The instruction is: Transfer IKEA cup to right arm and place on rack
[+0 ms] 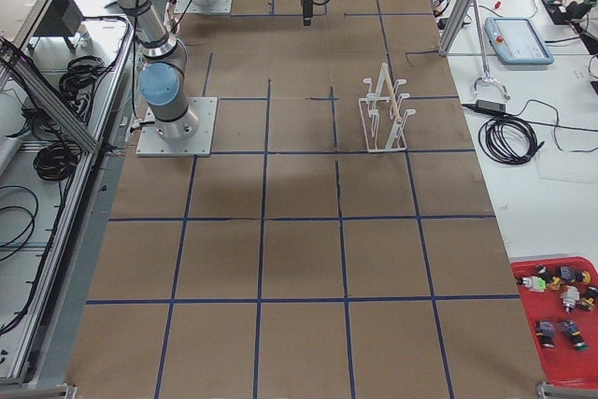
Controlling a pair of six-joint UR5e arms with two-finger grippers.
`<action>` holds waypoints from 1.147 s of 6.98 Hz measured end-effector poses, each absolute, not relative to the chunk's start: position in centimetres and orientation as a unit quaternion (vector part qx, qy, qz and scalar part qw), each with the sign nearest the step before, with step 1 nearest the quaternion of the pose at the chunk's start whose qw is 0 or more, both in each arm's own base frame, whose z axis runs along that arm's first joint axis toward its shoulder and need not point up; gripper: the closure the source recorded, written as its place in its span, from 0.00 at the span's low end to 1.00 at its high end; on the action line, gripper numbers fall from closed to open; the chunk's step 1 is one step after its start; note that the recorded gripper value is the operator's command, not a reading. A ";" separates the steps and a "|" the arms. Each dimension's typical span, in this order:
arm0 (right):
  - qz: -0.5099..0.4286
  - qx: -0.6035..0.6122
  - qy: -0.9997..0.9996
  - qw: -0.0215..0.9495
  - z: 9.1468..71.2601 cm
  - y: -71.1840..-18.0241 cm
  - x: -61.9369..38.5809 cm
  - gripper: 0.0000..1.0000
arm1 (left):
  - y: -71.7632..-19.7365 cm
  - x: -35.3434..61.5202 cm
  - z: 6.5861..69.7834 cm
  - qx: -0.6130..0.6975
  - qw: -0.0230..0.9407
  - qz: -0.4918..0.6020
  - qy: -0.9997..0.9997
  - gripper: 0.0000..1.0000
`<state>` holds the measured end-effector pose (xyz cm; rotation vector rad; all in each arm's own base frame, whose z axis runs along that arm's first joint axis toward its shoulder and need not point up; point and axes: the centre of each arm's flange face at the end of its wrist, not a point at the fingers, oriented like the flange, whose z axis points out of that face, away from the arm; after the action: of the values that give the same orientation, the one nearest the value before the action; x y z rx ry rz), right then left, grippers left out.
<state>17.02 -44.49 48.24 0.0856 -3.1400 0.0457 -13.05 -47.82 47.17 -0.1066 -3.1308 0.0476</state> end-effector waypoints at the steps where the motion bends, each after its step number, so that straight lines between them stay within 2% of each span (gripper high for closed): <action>1: 0.016 0.027 -1.000 0.000 48.3 -44.5 17.0 0.00 | -47.8 -13.0 47.0 -0.034 0.003 0.013 -0.999 0.00; 3: 0.020 0.026 -0.999 -0.001 48.8 -44.8 17.0 0.00 | -48.1 -11.7 46.5 -0.050 0.001 0.010 -0.999 0.00; 8: 0.021 0.026 -0.999 0.000 48.9 -44.7 16.9 0.00 | -49.7 2.9 44.3 -0.039 0.011 -0.011 -0.999 0.01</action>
<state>16.94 -44.74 48.94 0.0815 -3.1399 0.0668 2.85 -49.74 44.30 -0.1229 -3.1162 -0.0345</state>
